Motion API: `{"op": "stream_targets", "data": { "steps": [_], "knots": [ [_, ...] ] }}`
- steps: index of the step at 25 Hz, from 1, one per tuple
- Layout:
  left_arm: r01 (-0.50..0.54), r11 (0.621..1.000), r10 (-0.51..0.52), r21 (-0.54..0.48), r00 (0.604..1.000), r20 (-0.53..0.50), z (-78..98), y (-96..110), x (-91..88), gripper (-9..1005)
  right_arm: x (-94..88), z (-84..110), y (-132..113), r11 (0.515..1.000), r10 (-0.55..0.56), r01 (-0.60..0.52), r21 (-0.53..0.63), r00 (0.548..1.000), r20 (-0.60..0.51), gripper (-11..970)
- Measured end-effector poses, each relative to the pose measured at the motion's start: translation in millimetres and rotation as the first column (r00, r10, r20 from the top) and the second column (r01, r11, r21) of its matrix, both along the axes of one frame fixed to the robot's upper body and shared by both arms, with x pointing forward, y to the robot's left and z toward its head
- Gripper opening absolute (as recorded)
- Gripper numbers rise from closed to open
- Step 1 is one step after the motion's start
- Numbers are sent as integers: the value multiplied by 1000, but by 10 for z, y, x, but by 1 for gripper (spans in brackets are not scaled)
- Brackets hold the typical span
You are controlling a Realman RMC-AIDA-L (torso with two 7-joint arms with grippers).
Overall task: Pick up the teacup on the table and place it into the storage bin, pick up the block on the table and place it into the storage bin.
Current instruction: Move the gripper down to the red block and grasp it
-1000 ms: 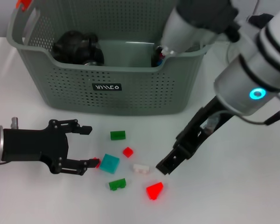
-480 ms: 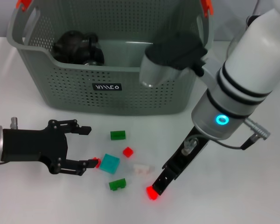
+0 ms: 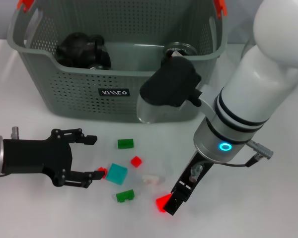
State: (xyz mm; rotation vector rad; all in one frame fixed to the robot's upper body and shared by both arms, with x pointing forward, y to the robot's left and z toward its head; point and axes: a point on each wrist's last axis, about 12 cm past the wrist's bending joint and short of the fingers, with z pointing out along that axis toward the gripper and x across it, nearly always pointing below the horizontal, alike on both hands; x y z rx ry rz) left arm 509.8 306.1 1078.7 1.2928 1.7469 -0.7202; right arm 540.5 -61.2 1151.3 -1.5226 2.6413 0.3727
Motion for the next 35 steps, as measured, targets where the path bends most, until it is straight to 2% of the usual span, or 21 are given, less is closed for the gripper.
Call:
{"op": "stream_targets", "data": {
  "steps": [7, 16, 26, 35],
  "knots": [
    [-9, 1000, 9, -14, 1000, -11, -23, -6, -17, 846, 2, -108, 26, 984, 171, -175, 31, 981, 94, 925],
    [-29, 999, 29, -28, 999, -17, -35, 18, -31, 846, -10, -255, 23, 953, 296, -301, 23, 946, 132, 924],
    [-31, 999, 30, -29, 999, -17, -34, 19, -30, 847, -94, -304, 122, 936, 346, -351, 16, 928, 139, 820],
    [-30, 999, 30, -29, 999, -16, -32, 17, -27, 846, -128, -366, 154, 930, 363, -368, 5, 920, 150, 823]
  ]
}}
